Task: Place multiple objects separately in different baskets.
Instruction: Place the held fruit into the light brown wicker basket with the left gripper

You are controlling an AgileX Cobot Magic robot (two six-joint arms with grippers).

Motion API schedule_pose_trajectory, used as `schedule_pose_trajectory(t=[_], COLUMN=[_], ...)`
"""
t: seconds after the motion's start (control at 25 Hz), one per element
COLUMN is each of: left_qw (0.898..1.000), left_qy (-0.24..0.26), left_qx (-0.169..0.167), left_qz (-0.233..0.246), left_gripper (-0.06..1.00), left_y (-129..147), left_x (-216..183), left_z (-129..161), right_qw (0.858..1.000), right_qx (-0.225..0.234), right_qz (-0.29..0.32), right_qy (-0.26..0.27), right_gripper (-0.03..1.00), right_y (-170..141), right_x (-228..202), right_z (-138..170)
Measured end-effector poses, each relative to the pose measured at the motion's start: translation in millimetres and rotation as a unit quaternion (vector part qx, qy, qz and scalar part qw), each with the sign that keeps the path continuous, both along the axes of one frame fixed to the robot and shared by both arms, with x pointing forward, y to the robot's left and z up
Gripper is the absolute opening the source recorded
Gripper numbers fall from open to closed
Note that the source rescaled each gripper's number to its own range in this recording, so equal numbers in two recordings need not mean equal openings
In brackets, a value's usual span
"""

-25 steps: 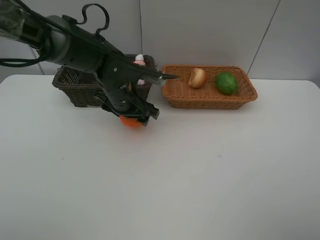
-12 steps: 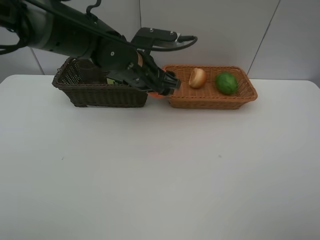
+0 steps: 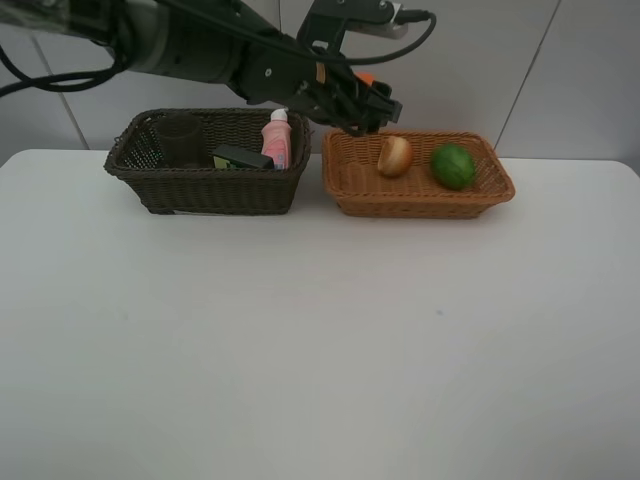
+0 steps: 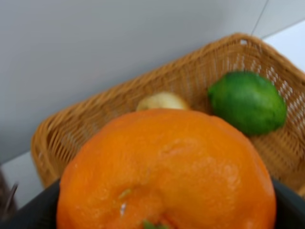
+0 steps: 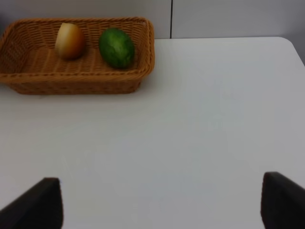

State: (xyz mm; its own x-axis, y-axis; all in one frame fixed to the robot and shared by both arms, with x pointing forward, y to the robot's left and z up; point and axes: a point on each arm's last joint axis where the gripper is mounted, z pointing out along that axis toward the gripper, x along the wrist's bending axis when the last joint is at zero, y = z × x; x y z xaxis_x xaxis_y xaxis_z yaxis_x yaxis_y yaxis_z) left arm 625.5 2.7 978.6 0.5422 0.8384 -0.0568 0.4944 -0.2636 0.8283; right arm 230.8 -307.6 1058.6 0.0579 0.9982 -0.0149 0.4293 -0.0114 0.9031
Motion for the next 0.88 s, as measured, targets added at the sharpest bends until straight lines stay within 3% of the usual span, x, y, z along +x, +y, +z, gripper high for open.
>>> schedule_pose_trajectory(t=[0.48,0.88], left_qw=[1.0,0.997], left_qy=[0.02,0.006], left_qx=[0.021,0.069], left_qz=[0.006,-0.02], left_gripper=[0.93,0.93], left_y=[-24,-23], left_x=[33,33], left_z=[-53,-57], right_qw=[1.0,1.0], right_qx=[0.0,0.0], right_qz=[0.0,0.0], right_qy=[0.0,0.0], right_gripper=[0.83,0.83], right_y=[0,0], right_x=[0,0], right_z=[0,0])
